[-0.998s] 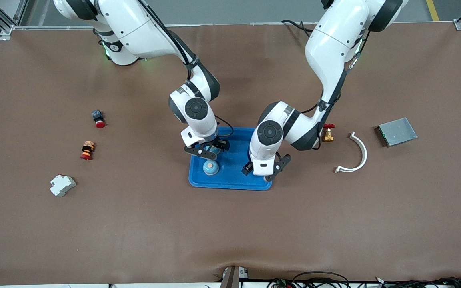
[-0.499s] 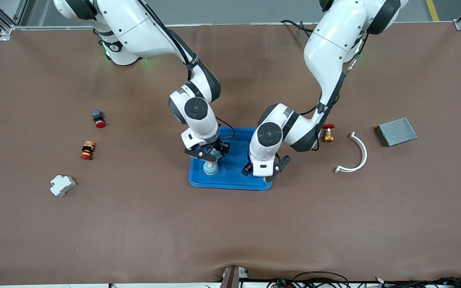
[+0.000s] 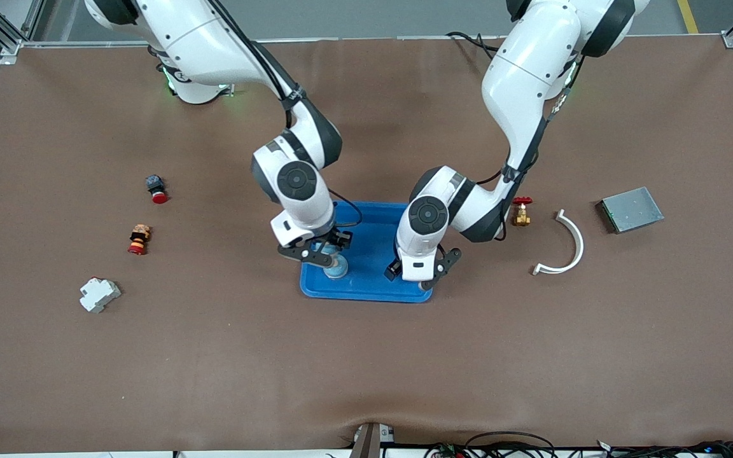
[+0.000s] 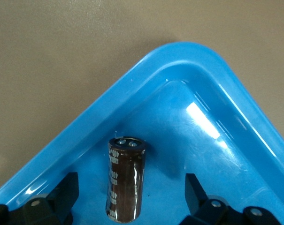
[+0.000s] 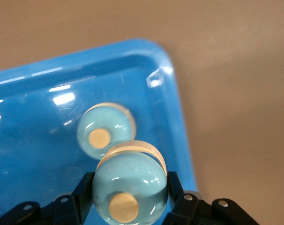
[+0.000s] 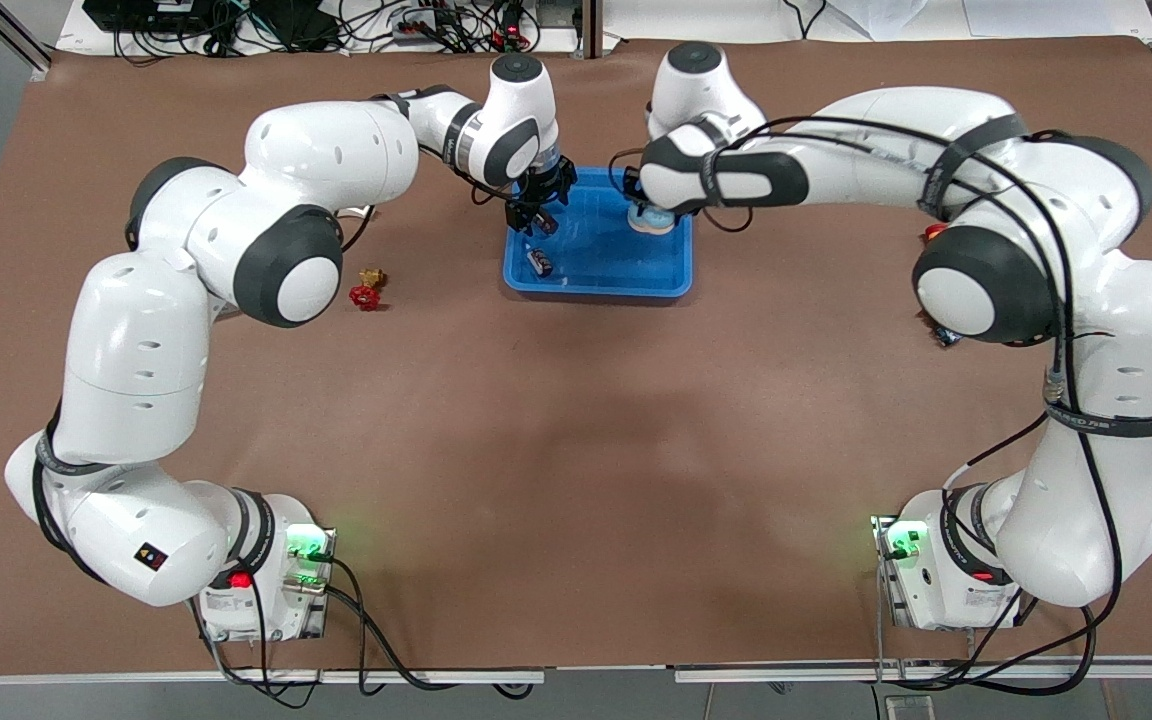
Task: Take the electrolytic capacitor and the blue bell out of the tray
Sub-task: 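Close the right gripper on the bell while the left gripper grasps the capacitor, then lift the bell with the right gripper while the left gripper carries the capacitor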
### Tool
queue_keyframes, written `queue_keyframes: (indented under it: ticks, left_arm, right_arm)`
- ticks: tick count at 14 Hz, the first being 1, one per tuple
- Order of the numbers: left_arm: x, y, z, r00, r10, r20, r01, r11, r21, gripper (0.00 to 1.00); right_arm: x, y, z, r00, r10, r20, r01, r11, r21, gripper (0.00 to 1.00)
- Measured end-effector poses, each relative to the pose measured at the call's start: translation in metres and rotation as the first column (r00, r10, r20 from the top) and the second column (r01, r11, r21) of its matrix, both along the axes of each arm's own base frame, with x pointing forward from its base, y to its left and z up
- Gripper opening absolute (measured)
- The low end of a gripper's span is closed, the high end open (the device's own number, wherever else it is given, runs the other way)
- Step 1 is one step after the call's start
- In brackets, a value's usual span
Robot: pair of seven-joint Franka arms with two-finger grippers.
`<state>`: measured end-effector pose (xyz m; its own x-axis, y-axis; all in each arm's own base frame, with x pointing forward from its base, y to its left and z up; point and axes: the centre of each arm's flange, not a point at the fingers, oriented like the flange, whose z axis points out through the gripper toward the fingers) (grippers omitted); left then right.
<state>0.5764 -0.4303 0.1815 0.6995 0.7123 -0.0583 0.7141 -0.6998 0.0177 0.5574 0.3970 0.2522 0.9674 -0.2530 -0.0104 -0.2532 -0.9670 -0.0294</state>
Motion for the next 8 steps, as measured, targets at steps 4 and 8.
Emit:
queue_keyframes:
  ticks: [4, 8]
  left_arm:
    - [0.001, 0.000, 0.000, 1.000, 0.000, 0.002, 0.000, 1.000, -0.002, 0.62]
    - [0.002, 0.000, 0.002, 1.000, 0.001, 0.006, -0.001, 1.000, -0.004, 0.33]
  right_arm:
    - [0.004, -0.055, 0.025, 0.997, 0.079, -0.022, -0.079, 0.997, -0.014, 0.67]
    - [-0.010, -0.117, 0.039, 0.987, 0.152, -0.043, -0.153, 0.988, -0.018, 0.67]
